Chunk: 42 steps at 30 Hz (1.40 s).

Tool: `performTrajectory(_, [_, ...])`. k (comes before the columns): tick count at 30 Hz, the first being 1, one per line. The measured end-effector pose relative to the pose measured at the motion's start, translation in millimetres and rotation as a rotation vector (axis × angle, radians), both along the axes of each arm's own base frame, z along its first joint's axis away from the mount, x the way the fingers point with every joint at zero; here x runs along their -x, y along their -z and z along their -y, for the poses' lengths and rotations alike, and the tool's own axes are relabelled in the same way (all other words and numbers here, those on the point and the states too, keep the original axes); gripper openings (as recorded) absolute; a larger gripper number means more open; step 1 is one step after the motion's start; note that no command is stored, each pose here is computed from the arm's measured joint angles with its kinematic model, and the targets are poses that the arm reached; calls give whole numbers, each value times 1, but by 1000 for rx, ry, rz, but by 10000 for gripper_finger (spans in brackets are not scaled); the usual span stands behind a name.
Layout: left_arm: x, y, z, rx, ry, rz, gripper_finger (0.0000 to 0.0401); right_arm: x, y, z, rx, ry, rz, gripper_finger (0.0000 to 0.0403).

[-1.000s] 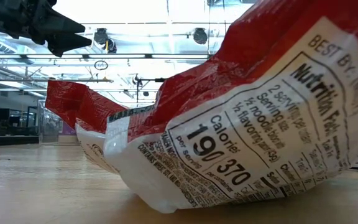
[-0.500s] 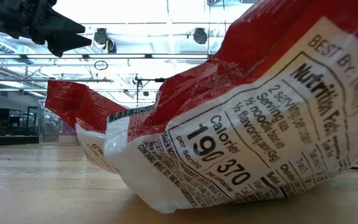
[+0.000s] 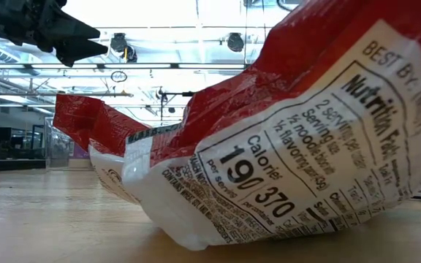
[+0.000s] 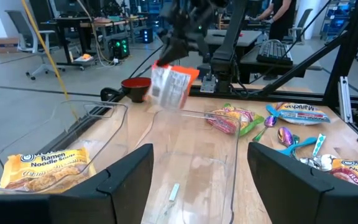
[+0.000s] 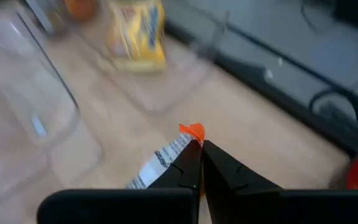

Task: Pick & Place Food Item
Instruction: Put the orange noodle pack into the top right transparent bin

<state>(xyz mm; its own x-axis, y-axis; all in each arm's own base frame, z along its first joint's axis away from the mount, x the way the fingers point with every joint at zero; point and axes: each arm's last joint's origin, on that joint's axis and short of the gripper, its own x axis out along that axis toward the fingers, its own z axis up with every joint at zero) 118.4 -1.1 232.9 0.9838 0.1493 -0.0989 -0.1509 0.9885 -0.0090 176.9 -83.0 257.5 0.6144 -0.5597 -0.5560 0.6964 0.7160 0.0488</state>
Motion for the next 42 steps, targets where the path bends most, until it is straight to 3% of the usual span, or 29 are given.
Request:
performTrajectory(7, [0,0,0,0,0,0,253,-8,-22,4,161,-40,170,0])
performTrajectory(14, [0,0,0,0,0,0,255,-17,-29,19,274,-20,243,0])
performTrajectory(25, [0,0,0,0,0,0,264,-31,-27,55,279,-78,415,0])
performTrajectory(36, [0,0,0,0,0,0,250,-72,-44,92,304,-154,379,0])
performTrajectory(42, [0,0,0,0,0,0,264,-106,-41,114,420,-291,208,0])
